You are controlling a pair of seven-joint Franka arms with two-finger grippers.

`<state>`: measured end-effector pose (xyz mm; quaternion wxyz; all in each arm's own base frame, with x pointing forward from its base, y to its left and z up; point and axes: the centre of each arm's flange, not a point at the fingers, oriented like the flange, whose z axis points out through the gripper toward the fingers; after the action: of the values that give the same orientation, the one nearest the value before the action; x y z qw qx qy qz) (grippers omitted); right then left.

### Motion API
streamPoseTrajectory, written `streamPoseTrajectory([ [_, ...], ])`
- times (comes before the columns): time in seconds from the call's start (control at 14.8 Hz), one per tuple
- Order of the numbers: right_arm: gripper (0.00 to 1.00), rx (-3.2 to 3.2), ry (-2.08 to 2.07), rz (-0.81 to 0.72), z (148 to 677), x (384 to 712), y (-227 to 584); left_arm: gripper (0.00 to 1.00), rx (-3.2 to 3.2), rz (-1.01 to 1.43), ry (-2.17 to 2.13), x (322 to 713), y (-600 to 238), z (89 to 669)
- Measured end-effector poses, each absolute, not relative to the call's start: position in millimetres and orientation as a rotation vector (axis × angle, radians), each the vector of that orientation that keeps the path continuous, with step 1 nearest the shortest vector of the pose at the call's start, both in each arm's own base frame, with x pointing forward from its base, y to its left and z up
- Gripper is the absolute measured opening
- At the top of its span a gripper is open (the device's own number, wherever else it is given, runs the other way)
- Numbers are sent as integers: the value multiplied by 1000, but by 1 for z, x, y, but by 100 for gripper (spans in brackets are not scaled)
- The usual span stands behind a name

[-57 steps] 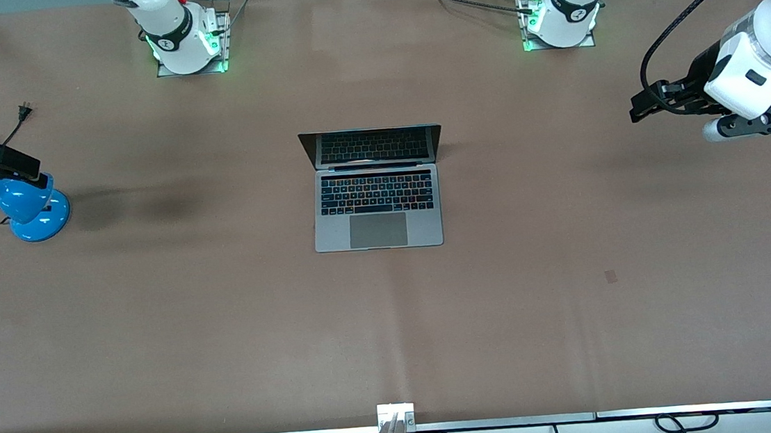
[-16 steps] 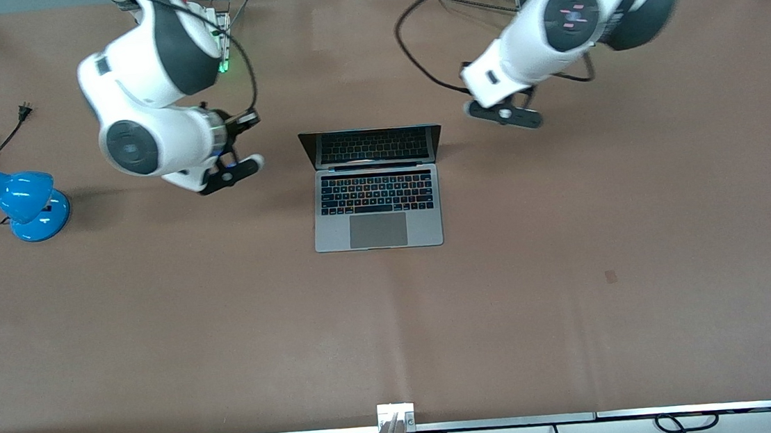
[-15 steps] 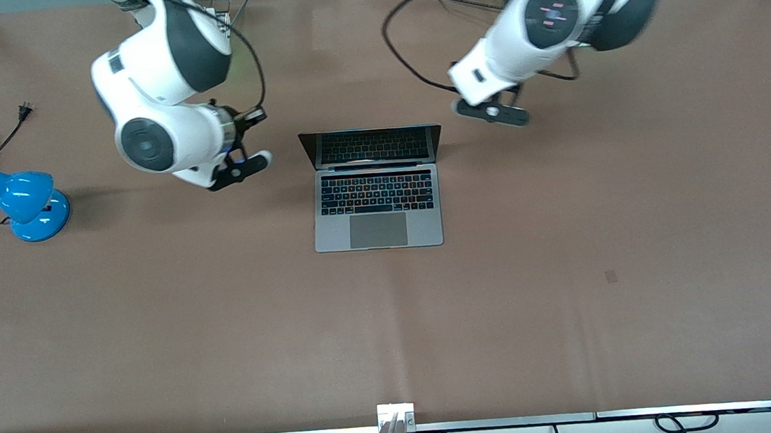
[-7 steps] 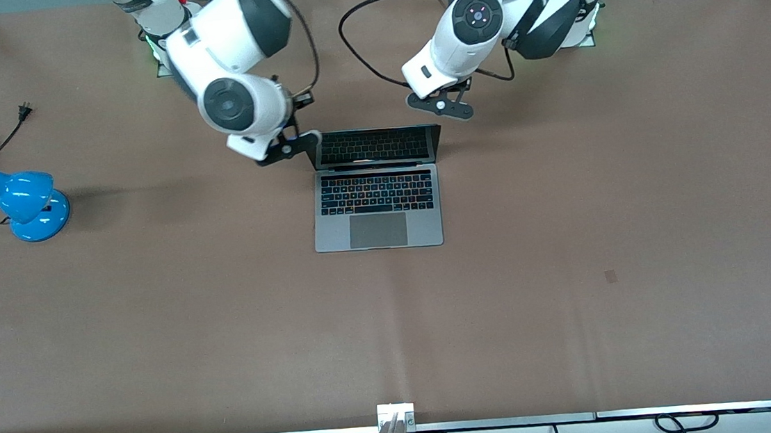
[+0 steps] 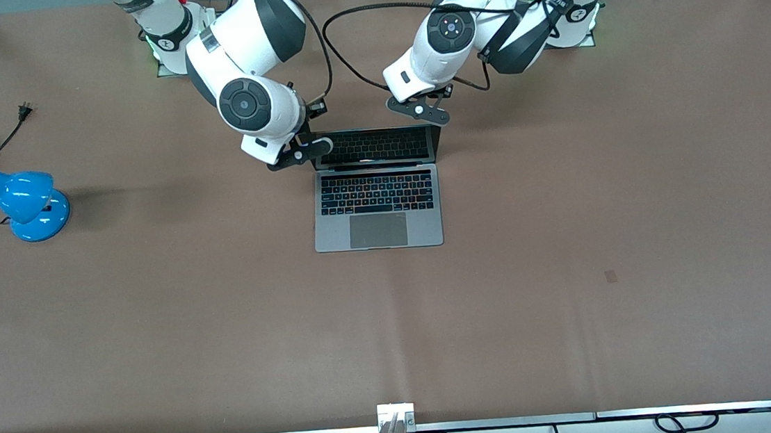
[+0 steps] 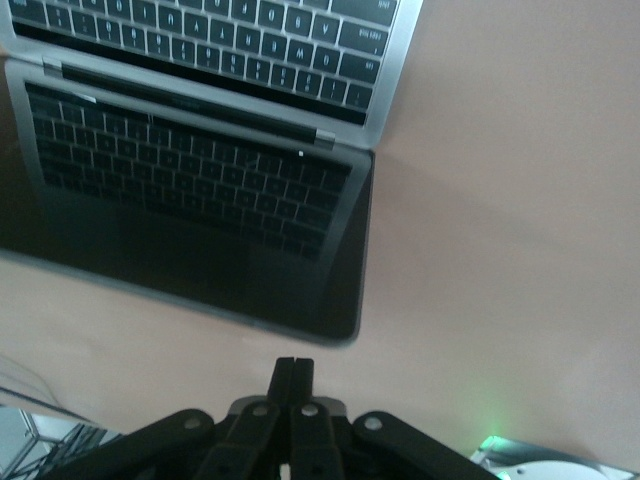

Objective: Close laptop with both arms from behind
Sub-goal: 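Move both grippers toward the laptop lid from behind the screen, then push the lid down with both grippers until the laptop shuts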

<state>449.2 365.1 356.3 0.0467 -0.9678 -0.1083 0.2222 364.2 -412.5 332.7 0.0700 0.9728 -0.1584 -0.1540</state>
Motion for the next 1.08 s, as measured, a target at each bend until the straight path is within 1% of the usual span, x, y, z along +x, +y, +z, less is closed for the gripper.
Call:
streamPoseTrajectory([
  [0.2,1,-2953,-319,638,353,456,367,1,2947,-417,-504,381,-408,325],
  [0.4,1,-2948,-310,596,364,465,368,1,2944,-388,-474,410,-401,323],
  [0.61,1,-2947,-300,574,367,474,370,1,2931,-378,-447,427,-398,323],
  [0.88,1,-2951,-287,574,354,490,379,1,2936,-336,-447,445,-394,320],
  [1.08,1,-2951,-256,564,345,510,377,1,2944,-306,-463,460,-392,312],
])
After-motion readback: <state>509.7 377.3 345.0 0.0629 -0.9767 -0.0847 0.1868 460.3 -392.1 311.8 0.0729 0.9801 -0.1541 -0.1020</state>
